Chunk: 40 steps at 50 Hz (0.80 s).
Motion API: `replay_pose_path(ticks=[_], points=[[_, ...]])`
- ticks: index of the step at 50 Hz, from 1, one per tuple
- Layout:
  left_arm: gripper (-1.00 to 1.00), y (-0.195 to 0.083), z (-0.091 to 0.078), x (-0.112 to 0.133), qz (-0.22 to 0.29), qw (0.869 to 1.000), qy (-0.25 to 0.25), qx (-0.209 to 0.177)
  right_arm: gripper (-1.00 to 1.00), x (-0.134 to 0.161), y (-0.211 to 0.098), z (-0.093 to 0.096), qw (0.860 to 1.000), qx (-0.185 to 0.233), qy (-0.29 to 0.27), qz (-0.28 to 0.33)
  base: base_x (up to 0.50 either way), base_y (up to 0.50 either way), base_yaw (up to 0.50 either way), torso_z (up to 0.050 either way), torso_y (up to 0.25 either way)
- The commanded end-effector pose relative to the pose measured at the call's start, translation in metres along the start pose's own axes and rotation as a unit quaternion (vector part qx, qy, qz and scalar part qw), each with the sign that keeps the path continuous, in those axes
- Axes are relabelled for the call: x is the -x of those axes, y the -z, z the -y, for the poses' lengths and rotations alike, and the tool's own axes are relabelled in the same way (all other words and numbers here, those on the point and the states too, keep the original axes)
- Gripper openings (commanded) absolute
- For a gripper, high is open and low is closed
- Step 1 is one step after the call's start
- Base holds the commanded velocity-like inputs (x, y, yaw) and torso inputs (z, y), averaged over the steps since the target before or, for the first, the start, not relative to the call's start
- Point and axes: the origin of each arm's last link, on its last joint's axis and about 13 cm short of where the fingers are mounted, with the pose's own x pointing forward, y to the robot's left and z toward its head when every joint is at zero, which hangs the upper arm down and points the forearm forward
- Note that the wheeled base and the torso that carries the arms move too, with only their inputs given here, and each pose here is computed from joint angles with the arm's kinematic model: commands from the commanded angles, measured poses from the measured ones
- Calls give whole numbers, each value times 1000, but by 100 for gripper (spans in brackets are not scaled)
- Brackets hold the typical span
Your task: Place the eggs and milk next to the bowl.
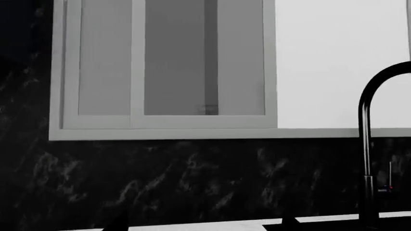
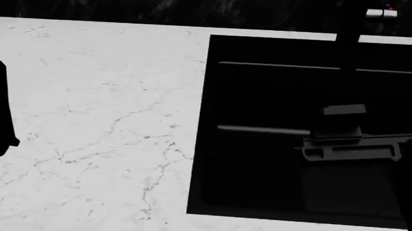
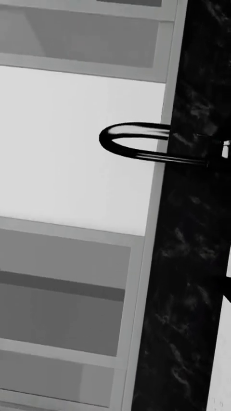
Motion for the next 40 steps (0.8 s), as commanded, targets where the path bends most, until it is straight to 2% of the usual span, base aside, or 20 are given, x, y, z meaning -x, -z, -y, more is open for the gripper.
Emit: replay_pose_path(ticks=[1, 12, 15, 22, 40], points=[[100, -3, 3, -1, 6, 1000, 3, -3, 100, 1, -1, 2, 1000, -5, -3, 13, 0, -500, 0, 0, 0], [100, -1, 0, -2, 11, 1000, -3, 5, 100, 4, -3, 1, 1000, -4, -1, 14, 0, -500, 0, 0, 0], [100, 1, 1, 0, 15, 1000, 11, -20, 100, 4, -3, 1, 1000, -4, -2, 14, 0, -500, 0, 0, 0], [100, 2, -1, -2, 11, 1000, -8, -2, 100, 4, -3, 1, 1000, -3, -1, 12, 0, -500, 0, 0, 0], [100, 4, -1, -1, 13, 1000, -5, -7, 100, 3, -1, 1, 1000, -5, -3, 10, 0, -500, 0, 0, 0]])
